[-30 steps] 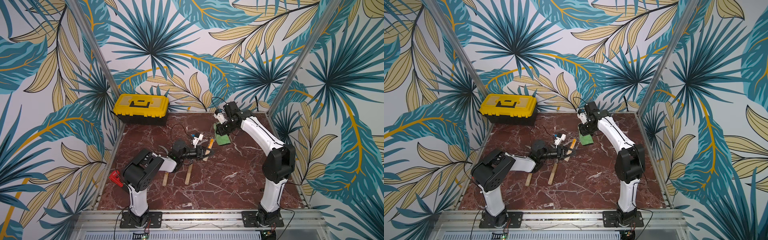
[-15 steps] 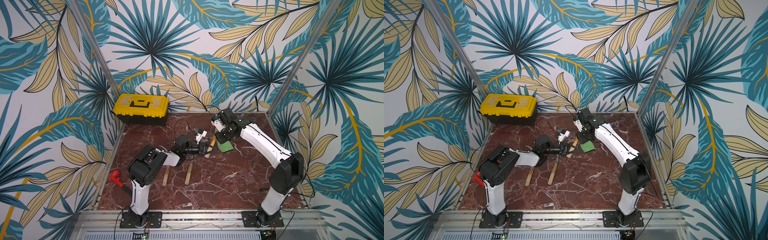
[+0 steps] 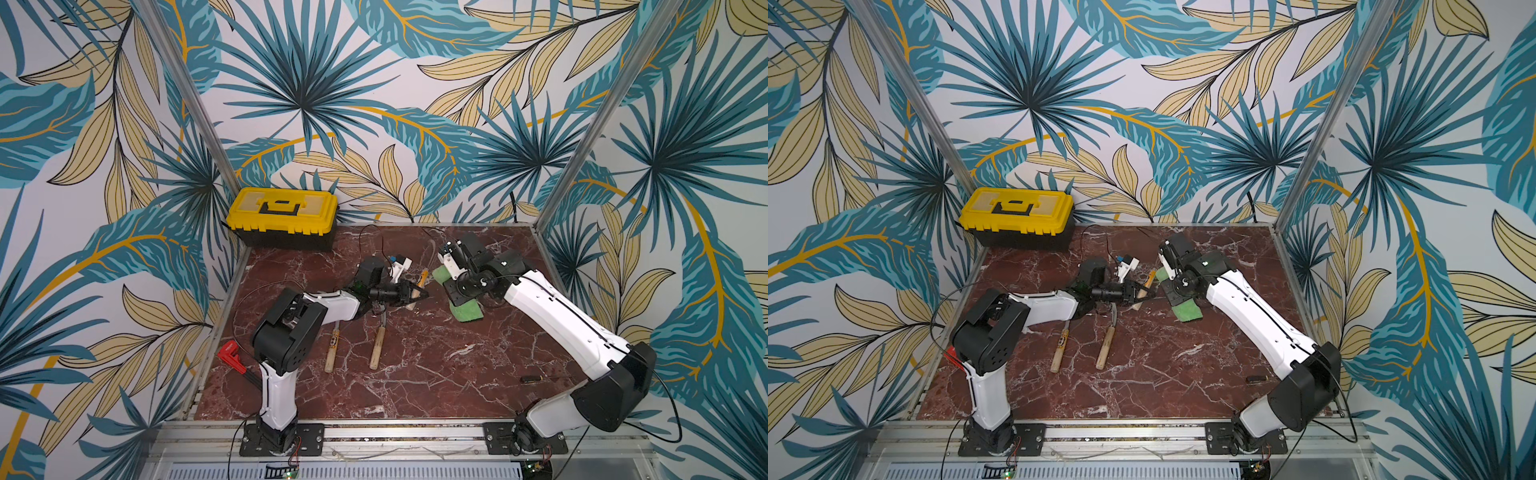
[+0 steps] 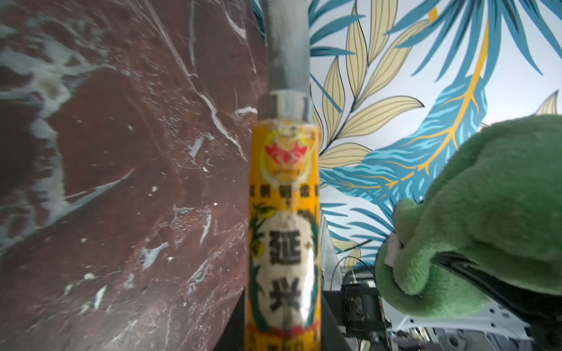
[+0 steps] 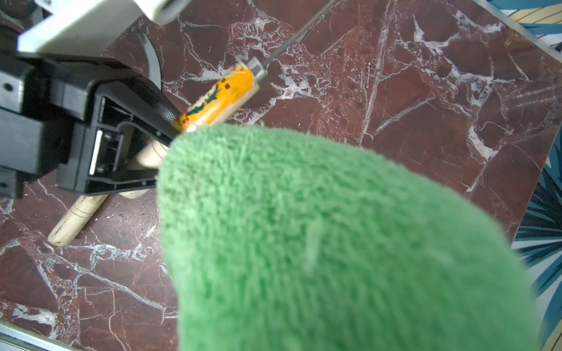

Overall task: Wipe small sickles with rags
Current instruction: Wipe the small sickle.

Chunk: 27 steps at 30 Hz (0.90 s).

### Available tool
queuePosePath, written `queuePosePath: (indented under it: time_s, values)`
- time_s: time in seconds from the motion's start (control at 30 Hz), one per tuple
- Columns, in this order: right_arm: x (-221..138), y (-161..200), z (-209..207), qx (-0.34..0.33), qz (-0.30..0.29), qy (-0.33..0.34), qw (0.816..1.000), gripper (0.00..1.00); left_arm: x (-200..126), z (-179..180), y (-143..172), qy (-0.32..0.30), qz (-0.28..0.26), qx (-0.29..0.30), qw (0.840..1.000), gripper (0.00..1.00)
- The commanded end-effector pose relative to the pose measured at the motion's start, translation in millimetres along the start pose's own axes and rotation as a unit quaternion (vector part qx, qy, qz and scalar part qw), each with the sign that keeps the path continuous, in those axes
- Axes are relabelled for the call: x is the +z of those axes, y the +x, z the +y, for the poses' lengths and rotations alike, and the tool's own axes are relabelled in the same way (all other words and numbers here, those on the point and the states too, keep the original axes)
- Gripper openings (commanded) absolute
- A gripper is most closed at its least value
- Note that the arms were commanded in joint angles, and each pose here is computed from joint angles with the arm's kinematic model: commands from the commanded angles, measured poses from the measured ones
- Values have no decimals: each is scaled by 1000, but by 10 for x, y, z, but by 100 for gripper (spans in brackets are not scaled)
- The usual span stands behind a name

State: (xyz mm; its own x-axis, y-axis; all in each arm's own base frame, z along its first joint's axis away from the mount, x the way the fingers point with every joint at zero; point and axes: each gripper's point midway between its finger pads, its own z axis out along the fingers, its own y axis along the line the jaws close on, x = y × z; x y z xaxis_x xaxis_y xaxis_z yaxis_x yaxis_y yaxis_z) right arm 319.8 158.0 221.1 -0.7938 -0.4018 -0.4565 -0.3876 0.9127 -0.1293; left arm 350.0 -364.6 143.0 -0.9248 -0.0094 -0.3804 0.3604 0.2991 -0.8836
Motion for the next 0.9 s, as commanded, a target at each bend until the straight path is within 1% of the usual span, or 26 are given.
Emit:
queuePosePath:
  time_s: [0.0,0.13,0.43,0.67,0.87]
  values:
    - [-66,-28,86,25,4,-28,999,4,-103,-131,-57,-40,-17,67,997,0]
    - [-22,-171,183,42,3,-54,998,4,-122,-195,-41,-41,-18,85,995,0]
    - [395,-480,333,59,-8,-81,995,4,-93,-443,102,-19,-5,111,994,0]
    - [672,-577,195,75,1,-81,994,5,-175,-578,229,-13,-4,135,991,0]
    - [787,-616,25,80,2,-79,994,4,-199,-629,351,-4,9,141,990,0]
